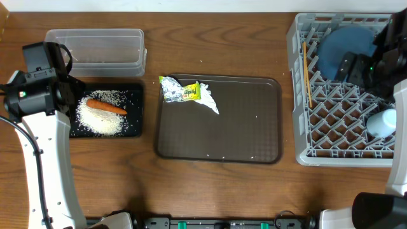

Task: Sort waste into correct bins and load items into the dishwasher rack
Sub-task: 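Withdraw the right gripper to hover over the dish rack, then reach the left gripper over the white tissue on the brown tray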

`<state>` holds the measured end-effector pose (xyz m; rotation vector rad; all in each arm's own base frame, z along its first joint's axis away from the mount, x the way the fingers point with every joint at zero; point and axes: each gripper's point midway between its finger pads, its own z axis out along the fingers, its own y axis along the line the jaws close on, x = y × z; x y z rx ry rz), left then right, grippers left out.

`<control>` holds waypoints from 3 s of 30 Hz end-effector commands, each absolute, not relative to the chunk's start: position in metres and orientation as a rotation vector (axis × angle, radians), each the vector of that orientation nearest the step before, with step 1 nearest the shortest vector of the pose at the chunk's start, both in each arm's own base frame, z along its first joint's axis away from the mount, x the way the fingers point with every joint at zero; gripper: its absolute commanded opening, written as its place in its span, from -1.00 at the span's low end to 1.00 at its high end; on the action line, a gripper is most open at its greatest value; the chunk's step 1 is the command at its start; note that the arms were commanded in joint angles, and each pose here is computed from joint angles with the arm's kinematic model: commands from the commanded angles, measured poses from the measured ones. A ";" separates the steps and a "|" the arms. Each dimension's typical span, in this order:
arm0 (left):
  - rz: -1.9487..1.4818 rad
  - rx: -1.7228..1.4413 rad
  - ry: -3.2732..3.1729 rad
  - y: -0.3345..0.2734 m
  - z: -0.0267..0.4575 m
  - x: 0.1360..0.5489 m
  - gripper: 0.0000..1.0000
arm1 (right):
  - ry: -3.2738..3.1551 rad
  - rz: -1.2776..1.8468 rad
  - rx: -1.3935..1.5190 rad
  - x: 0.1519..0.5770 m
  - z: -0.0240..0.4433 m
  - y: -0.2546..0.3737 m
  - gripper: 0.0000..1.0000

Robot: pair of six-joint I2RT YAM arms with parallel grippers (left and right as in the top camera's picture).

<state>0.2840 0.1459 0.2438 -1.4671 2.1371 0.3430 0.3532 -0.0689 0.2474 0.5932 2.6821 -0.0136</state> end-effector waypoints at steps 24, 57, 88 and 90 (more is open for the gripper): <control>0.375 -1.464 2.123 0.150 0.247 0.283 0.99 | 2.680 -0.010 0.634 0.352 0.246 -0.070 0.98; -0.344 -1.486 2.564 0.034 0.210 0.272 0.96 | 2.679 -0.010 0.633 0.352 0.246 -0.070 0.98; -0.517 -0.741 2.712 -0.195 0.177 0.321 0.96 | 2.680 -0.011 0.634 0.352 0.246 -0.070 0.99; -0.533 -0.741 2.756 -0.201 0.168 0.319 0.96 | 2.680 -0.010 0.634 0.352 0.246 -0.070 0.98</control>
